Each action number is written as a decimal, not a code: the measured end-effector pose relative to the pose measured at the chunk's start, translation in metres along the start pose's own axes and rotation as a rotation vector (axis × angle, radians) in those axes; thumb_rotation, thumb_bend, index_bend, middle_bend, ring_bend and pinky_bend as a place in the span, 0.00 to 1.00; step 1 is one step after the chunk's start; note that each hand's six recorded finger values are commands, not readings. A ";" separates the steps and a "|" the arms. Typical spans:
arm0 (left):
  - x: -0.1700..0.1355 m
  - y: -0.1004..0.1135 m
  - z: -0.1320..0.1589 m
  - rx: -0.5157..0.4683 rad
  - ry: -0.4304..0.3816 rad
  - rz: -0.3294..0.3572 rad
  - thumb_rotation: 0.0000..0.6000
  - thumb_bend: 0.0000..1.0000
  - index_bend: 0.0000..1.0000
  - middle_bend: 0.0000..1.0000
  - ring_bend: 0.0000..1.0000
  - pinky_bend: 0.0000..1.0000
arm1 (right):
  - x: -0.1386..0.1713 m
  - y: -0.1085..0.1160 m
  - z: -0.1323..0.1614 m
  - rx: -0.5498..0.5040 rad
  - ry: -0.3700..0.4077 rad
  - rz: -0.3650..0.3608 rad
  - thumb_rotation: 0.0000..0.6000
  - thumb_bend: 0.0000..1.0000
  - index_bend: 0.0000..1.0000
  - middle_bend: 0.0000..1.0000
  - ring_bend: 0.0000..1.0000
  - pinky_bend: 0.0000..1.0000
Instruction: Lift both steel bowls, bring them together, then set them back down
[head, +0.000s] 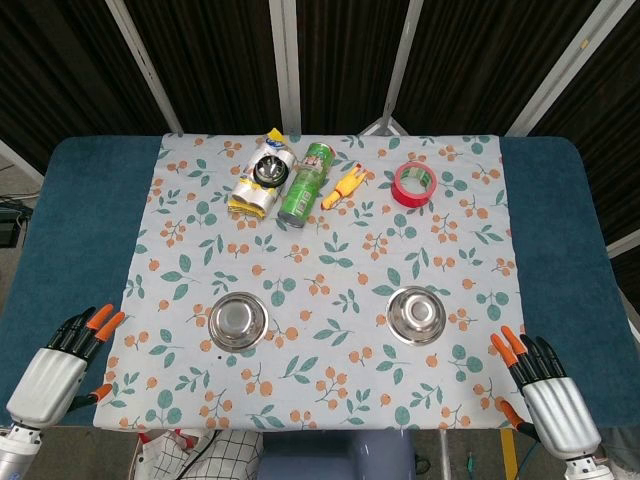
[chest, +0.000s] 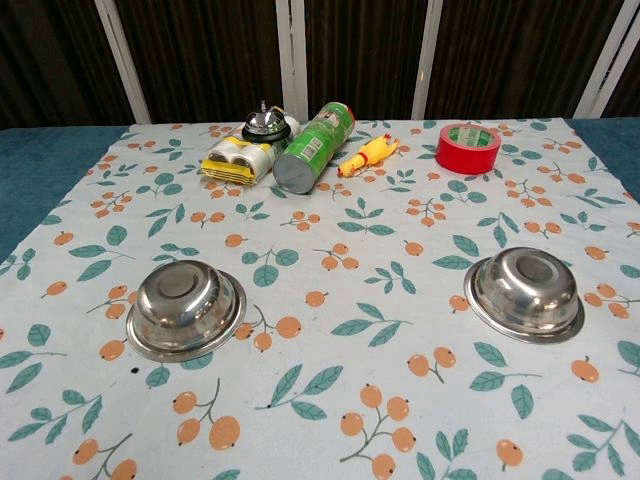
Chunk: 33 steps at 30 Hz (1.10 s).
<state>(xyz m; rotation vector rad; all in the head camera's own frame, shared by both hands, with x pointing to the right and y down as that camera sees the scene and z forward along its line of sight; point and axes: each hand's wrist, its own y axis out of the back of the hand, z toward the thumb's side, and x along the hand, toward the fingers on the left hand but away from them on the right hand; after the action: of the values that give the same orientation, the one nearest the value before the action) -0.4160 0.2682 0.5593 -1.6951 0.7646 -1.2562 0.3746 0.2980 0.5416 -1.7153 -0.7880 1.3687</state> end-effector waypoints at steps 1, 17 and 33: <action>0.000 0.000 0.000 0.001 0.000 0.000 1.00 0.09 0.00 0.00 0.00 0.14 | 0.000 0.000 0.000 -0.001 0.000 0.000 1.00 0.35 0.00 0.00 0.00 0.07; 0.035 -0.024 0.026 0.020 -0.068 -0.040 1.00 0.09 0.00 0.00 0.00 0.14 | -0.009 0.002 -0.007 -0.043 -0.017 0.005 1.00 0.35 0.00 0.00 0.00 0.07; 0.120 -0.069 0.085 0.074 -0.079 -0.181 1.00 0.09 0.00 0.00 0.00 0.14 | -0.024 -0.004 -0.017 -0.067 -0.037 0.044 1.00 0.35 0.00 0.00 0.00 0.07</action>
<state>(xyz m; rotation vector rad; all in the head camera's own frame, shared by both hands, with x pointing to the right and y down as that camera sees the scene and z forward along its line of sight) -0.3002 0.2192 0.6625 -1.7732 0.5212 -1.3141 0.3854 0.2766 0.5585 -1.7724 -0.8295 1.4217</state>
